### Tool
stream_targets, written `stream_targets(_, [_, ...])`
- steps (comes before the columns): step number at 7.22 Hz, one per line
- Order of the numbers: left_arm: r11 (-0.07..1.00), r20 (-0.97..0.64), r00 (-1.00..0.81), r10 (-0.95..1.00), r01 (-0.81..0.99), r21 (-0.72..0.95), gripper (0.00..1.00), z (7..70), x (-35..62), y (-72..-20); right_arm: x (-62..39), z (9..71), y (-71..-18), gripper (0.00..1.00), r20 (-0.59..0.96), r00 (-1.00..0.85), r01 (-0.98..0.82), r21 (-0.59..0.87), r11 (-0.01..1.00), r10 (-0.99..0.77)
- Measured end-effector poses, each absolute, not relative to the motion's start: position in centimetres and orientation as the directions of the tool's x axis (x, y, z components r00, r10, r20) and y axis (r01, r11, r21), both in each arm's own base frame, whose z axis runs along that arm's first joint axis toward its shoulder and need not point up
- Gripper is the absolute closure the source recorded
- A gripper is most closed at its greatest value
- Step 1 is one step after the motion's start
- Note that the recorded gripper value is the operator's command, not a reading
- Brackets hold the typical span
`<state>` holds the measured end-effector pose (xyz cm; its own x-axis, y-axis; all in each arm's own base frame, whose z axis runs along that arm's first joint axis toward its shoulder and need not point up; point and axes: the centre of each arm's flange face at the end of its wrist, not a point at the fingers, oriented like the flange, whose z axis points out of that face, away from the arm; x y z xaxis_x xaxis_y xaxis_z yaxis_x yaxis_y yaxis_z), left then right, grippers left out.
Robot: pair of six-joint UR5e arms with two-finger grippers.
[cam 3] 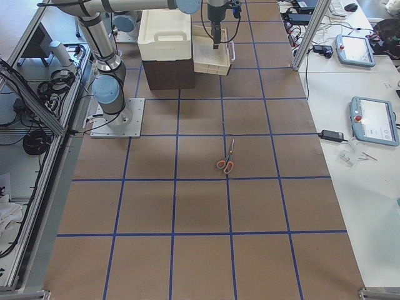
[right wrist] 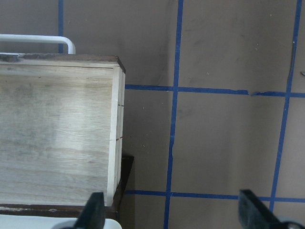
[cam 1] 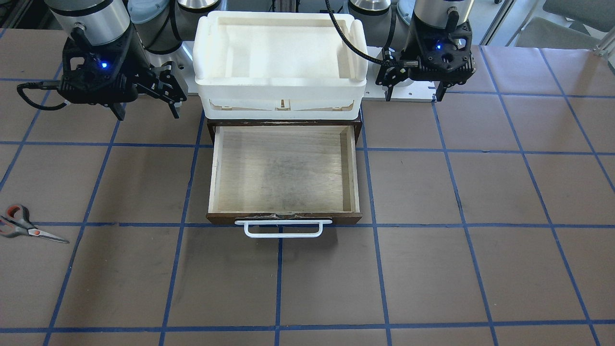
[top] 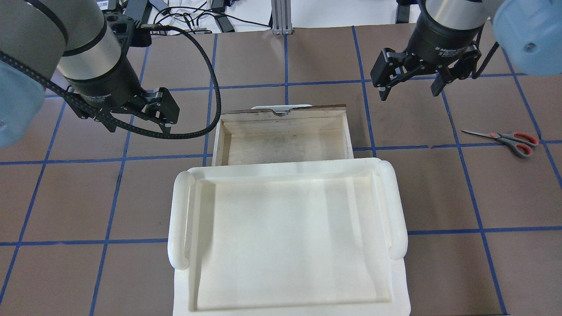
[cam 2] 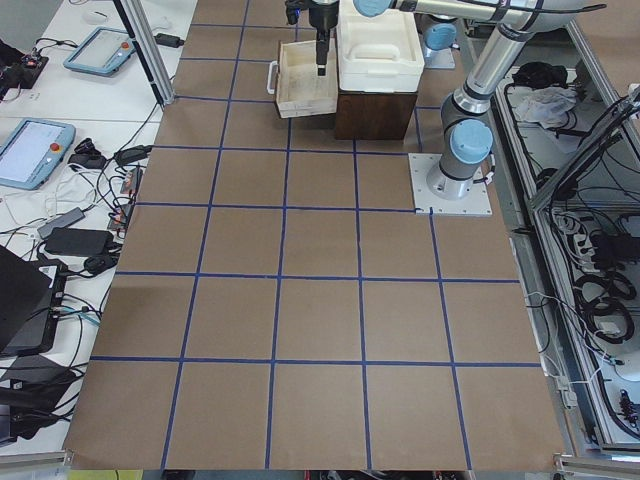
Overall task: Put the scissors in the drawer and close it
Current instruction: 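Move the right gripper toward the grey-and-orange scissors on the table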
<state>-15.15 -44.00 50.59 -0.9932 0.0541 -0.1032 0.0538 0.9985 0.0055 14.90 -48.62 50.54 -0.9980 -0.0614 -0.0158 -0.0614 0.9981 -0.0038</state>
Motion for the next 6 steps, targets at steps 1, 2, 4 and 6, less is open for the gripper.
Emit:
stream_targets(1, [0.999, -0.103, -0.993, 0.055, 0.054, 0.01, 0.0, 50.4, -15.2, -44.1, 14.9, 50.5, -48.5, 0.0, -0.016, -0.998, -0.062, 0.005, 0.998, -0.062])
stream_targets(2, [0.998, -0.102, -0.993, 0.054, 0.053, 0.016, 0.0, 50.2, -15.2, -44.2, 14.9, 50.5, -48.3, 0.0, -0.013, -0.998, -0.062, 0.012, 0.998, -0.062])
stream_targets(4, [0.999, -0.104, -0.993, 0.051, 0.05, 0.015, 0.0, 50.3, -15.2, -44.0, 14.5, 50.3, -48.4, 0.01, -0.005, -0.997, -0.071, 0.013, 0.997, -0.071])
stream_targets(6, [0.998, -0.104, -0.993, 0.054, 0.053, 0.015, 0.0, 50.4, -15.1, -43.9, 11.5, 49.4, -49.9, 0.01, 0.018, -0.987, -0.162, -0.012, 0.987, -0.162])
